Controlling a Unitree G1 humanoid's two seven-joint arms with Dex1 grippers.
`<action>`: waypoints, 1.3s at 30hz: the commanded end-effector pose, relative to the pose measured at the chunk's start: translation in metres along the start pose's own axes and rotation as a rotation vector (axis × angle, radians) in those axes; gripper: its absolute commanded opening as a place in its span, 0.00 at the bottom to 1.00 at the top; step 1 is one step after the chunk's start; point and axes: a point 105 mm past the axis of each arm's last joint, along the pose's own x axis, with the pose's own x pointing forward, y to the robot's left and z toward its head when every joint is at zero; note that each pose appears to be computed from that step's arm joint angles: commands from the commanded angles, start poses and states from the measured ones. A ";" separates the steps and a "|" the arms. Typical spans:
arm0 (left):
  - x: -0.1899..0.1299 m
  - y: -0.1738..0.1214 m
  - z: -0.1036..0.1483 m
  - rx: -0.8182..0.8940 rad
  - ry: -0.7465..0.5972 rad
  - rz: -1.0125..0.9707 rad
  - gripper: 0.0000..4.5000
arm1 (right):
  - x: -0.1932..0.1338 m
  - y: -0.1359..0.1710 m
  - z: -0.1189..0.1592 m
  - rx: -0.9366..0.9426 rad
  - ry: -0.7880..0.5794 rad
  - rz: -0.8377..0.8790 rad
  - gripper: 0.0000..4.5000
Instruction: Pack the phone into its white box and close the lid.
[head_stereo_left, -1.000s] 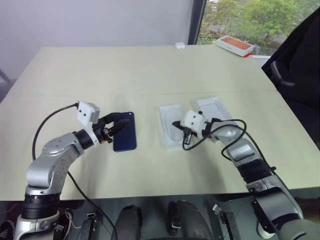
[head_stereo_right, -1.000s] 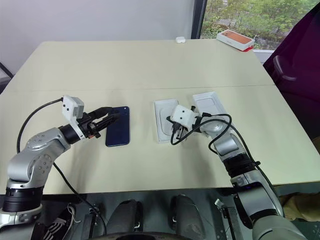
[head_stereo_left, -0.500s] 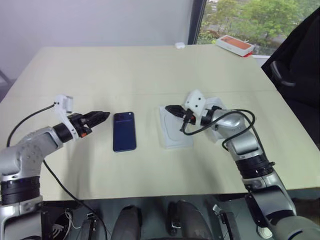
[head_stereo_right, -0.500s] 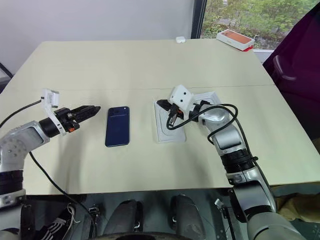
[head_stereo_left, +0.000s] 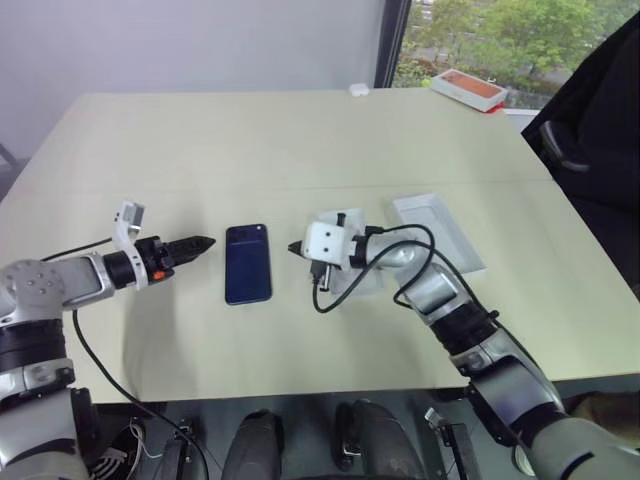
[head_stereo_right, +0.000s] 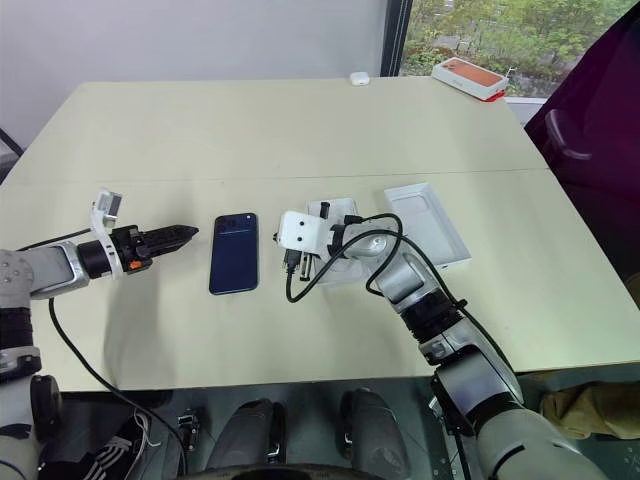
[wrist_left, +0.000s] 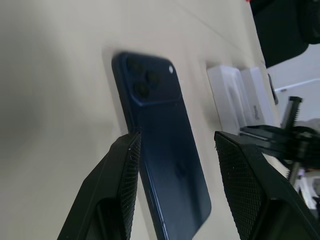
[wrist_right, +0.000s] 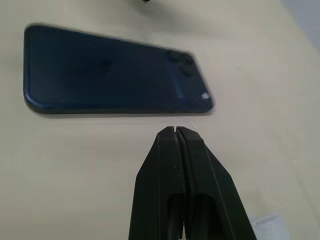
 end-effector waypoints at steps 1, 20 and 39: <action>0.005 -0.003 -0.001 -0.005 0.024 -0.016 0.55 | 0.012 -0.004 0.015 -0.020 -0.003 -0.003 0.01; 0.038 0.004 -0.032 -0.084 0.154 -0.031 0.55 | 0.039 0.009 0.005 0.115 0.128 0.086 0.01; 0.040 0.010 -0.047 -0.097 0.223 0.049 0.55 | 0.034 0.009 0.000 0.018 0.202 0.101 0.01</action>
